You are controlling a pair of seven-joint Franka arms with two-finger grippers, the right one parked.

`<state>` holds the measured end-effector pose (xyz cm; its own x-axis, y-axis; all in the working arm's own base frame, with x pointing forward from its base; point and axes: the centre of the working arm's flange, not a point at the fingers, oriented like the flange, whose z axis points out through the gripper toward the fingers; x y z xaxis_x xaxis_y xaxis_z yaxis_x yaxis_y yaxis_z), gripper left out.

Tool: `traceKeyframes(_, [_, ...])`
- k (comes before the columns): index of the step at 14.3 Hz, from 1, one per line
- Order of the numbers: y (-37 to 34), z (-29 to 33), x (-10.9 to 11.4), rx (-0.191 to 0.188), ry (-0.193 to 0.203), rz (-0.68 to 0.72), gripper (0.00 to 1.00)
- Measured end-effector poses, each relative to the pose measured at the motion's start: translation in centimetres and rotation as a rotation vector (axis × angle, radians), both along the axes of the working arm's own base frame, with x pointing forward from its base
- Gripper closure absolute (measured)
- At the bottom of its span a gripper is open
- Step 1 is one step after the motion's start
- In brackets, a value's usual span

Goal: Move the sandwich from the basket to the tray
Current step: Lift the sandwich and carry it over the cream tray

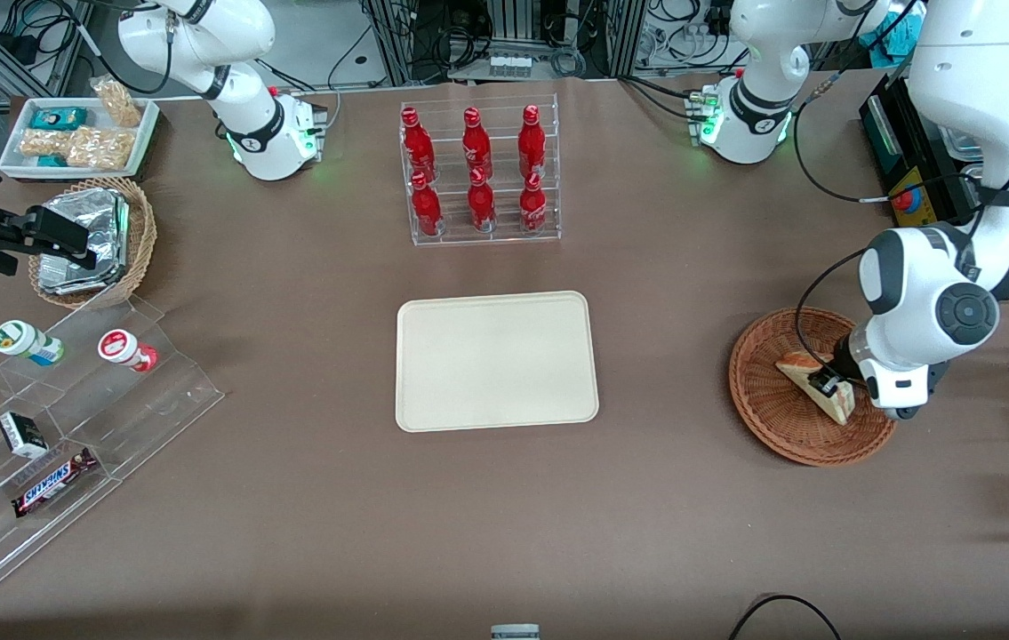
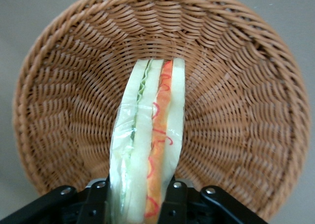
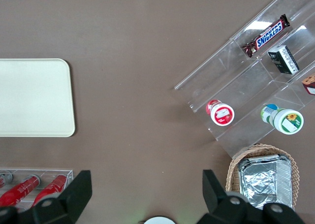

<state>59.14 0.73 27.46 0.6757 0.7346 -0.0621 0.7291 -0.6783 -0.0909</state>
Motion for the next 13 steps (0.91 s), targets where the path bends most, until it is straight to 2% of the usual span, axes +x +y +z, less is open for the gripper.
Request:
traceKeyframes(2, [-1.6,3.1,0.3,-0.001,0.030,-0.057,0.73])
traceKeyframes(4, [-4.6,5.5,0.0,-0.006,0.037,-0.161,0.82])
traceKeyframes(7, [-11.4,6.8,-1.1,-0.030,0.057,-0.456,0.85])
traceKeyframes(9, [-16.8,7.2,-1.7,-0.042,0.055,-0.609,0.85])
traceKeyframes(13, [-28.1,6.3,-3.0,-0.100,0.047,-0.726,0.85])
